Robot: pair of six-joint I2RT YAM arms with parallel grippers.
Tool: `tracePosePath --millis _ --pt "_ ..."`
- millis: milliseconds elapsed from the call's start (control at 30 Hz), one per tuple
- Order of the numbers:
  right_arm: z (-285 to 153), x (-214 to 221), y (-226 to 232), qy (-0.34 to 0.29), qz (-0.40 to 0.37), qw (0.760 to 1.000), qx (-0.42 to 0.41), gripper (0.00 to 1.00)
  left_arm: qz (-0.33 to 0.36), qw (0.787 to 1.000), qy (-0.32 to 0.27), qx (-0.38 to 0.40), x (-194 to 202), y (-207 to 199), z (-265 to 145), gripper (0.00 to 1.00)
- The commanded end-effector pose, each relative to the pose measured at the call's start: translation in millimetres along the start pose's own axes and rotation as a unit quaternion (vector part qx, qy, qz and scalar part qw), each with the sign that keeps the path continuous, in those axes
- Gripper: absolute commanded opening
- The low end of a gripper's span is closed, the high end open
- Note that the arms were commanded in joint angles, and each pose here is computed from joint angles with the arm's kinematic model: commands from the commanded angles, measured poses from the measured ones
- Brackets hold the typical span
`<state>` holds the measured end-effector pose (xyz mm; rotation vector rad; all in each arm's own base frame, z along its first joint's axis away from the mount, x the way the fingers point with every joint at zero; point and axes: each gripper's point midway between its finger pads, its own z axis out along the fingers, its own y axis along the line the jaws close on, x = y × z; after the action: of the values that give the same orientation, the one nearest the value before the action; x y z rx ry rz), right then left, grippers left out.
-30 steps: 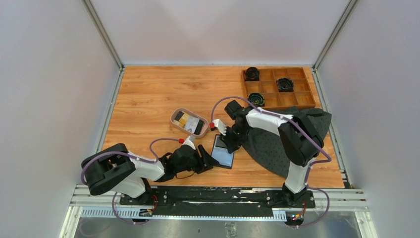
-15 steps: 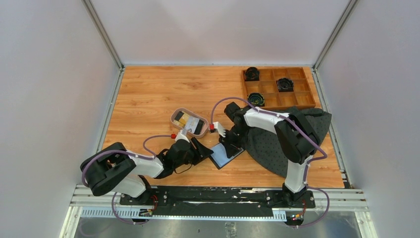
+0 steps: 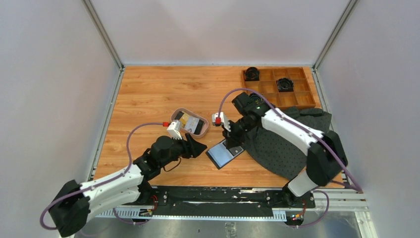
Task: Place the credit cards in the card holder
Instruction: Pick up the credit card from the storage box.
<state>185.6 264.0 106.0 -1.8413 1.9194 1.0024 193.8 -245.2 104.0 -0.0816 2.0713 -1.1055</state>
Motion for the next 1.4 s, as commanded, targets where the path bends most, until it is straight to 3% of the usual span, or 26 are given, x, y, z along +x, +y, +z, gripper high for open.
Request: tracePosePath --millis 0,167,333,500,667,967,1133,1367 --pt "-34.3 -18.9 13.9 -0.044 -0.062 0.997 0.030 0.25 0.139 0.990 -0.018 -0.034 -24.1 9.4 -24.4 0.69" --pt "-67.7 -40.3 16.6 -0.102 -0.075 0.990 0.063 0.25 0.225 0.968 -0.071 -0.091 -74.7 3.3 -51.1 0.99" --pt "-83.7 -62.8 19.1 -0.134 -0.100 0.983 0.076 0.33 0.291 0.942 -0.080 -0.143 -110.9 -3.9 -60.7 1.00" --pt "-95.1 -83.2 12.5 -0.148 -0.069 0.983 0.079 0.34 0.364 0.905 -0.034 -0.216 -133.4 4.8 -46.0 1.00" --pt "-91.7 -65.0 1.4 -0.147 -0.037 0.986 0.075 0.34 0.414 0.866 0.034 -0.279 -144.0 20.8 -17.8 1.00" --pt "-83.0 -39.4 -23.7 -0.132 0.018 0.988 0.074 0.34 0.348 0.893 0.131 -0.254 -151.9 42.1 36.8 0.95" --pt "-81.2 -29.8 -34.5 -0.126 0.040 0.988 0.076 0.34 0.310 0.905 0.142 -0.254 -159.4 35.7 57.6 0.96" --pt "-92.6 -19.1 -46.0 -0.138 0.066 0.984 0.089 0.34 0.346 0.878 0.179 -0.280 -170.3 47.4 69.5 0.94"
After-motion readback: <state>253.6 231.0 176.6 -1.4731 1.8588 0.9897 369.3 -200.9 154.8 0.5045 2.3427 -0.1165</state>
